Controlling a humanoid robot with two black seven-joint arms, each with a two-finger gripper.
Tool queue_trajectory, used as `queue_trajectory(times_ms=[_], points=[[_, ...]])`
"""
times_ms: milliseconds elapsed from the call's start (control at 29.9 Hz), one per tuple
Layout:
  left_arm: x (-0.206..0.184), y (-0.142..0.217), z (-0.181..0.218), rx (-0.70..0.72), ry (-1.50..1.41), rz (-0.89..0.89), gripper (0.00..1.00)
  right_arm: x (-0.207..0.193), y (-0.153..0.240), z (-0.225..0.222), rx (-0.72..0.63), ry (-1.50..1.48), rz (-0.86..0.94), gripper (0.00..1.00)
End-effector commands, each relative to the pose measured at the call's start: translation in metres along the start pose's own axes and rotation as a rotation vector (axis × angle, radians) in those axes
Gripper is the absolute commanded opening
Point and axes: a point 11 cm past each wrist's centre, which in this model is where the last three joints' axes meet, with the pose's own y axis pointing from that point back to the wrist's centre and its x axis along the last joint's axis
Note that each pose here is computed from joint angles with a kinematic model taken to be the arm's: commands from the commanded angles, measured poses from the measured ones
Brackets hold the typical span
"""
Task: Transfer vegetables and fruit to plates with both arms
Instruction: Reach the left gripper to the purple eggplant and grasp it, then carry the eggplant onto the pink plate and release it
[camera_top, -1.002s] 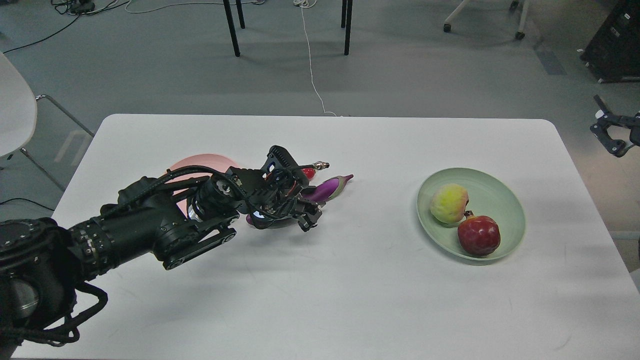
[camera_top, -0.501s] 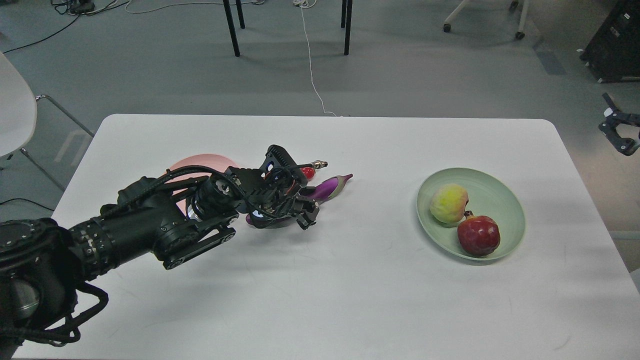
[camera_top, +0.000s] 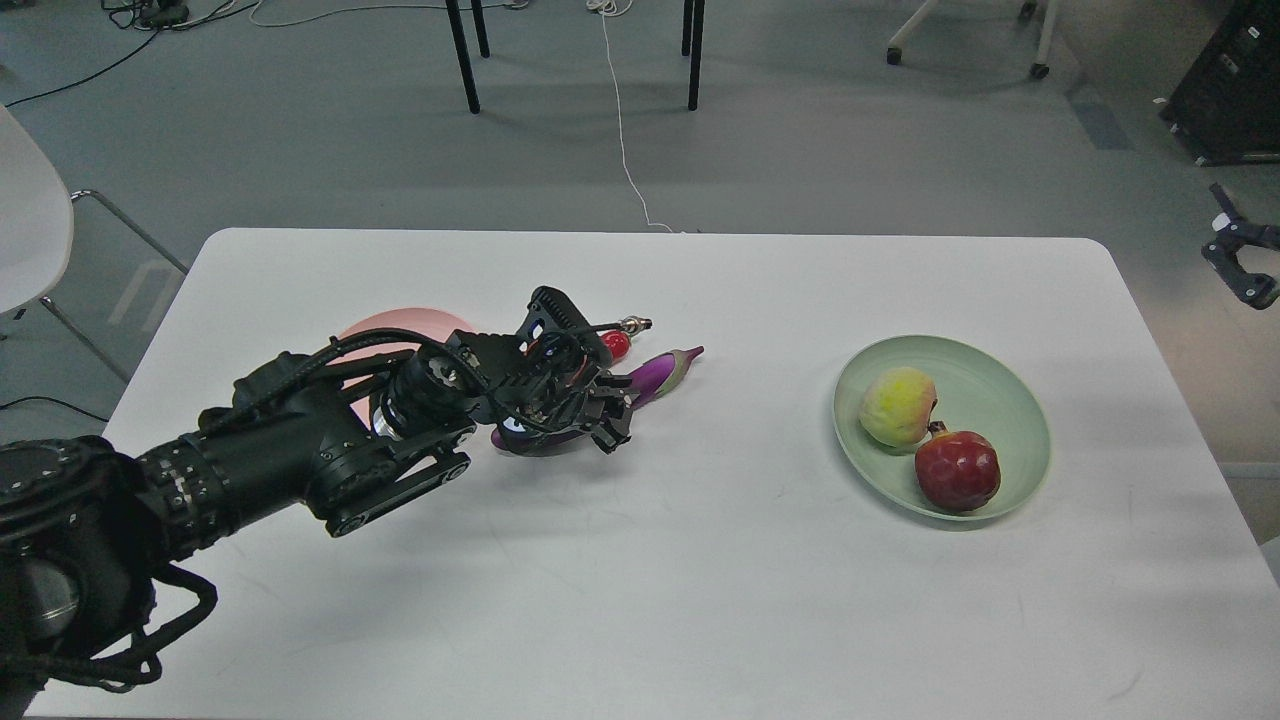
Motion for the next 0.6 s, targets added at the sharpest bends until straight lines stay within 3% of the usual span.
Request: queue_trajectory(times_ms=[0,134,267,467,568], points=[[0.004,0.000,-0.004,0.048,0.078,0.014,0.08,-0.002,-0.003,-0.008,0.029,-0.003,-0.006,0.99],[0.010,0.002,-0.006,0.058,0.139,0.030,0.07,-0.004,-0.006,-0.016,0.056,-0.005,-0.012,0.99],[0.041,0.014,0.007,0.003,0.098,0.096,0.06,-0.005,-0.007,-0.017,0.059,-0.005,-0.015,0.99],[0.071,0.066,-0.012,-0.008,0.089,0.204,0.06,-0.004,-0.006,-0.023,0.065,0.006,-0.012,0.99],[0.065,0.098,-0.040,0.016,0.147,0.198,0.07,-0.003,-0.005,-0.025,0.067,0.011,-0.010,0.99]])
